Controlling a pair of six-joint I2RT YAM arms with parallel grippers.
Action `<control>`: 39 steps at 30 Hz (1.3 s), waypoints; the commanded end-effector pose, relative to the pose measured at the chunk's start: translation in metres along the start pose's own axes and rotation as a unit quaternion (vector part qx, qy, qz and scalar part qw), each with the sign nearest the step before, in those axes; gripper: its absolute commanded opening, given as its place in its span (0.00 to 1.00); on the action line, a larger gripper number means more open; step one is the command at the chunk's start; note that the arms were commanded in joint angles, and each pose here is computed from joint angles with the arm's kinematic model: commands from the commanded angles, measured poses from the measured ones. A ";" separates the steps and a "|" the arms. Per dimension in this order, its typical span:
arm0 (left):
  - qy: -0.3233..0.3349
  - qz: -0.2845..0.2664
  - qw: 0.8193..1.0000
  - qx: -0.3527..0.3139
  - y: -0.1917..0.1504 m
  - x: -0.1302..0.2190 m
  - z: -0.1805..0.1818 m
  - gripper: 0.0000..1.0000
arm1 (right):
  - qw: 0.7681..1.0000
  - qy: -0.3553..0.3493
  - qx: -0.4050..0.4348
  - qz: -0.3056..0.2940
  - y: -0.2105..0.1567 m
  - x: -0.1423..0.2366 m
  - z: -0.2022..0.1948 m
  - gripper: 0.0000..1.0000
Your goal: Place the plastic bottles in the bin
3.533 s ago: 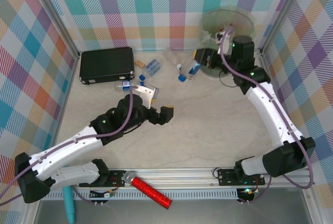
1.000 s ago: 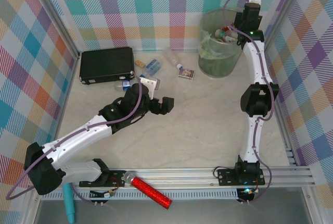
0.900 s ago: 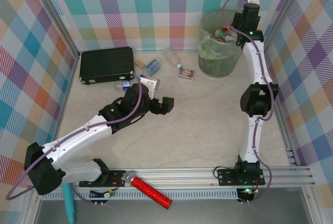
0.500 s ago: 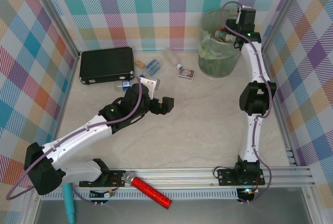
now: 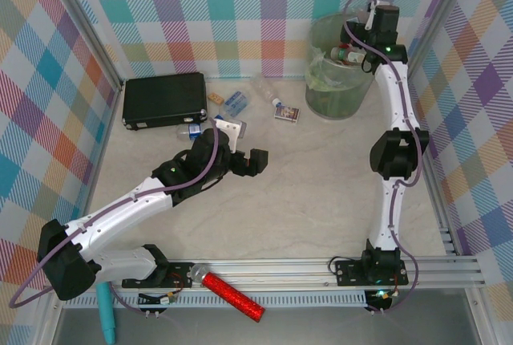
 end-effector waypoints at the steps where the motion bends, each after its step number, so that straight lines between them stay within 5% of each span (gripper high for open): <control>1: -0.007 -0.005 1.000 0.014 0.002 0.004 0.000 1.00 | 0.998 0.022 -0.007 -0.056 0.048 0.049 0.003 0.99; 12: 0.020 0.020 0.999 0.023 -0.007 0.009 0.009 1.00 | 0.997 0.061 -0.028 -0.044 0.040 0.047 0.013 0.99; 27: 0.046 0.014 0.999 0.022 0.001 0.004 0.011 1.00 | 0.996 0.049 -0.053 -0.044 0.008 -0.018 0.005 0.99; 39: 0.051 0.021 0.998 0.036 -0.001 -0.004 0.011 1.00 | 0.956 0.289 -0.042 -0.044 0.002 -0.010 0.062 1.00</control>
Point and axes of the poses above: each hand's point on the last joint's axis, 136 mm out from that joint toward the fingers, its own x axis back along the fingers, its own z axis along the line the jaws close on, y = z × x, the point moved 5 cm from there along x, back along the fingers, and after that the axes turned 15 degrees about x, right-handed, at the moved point
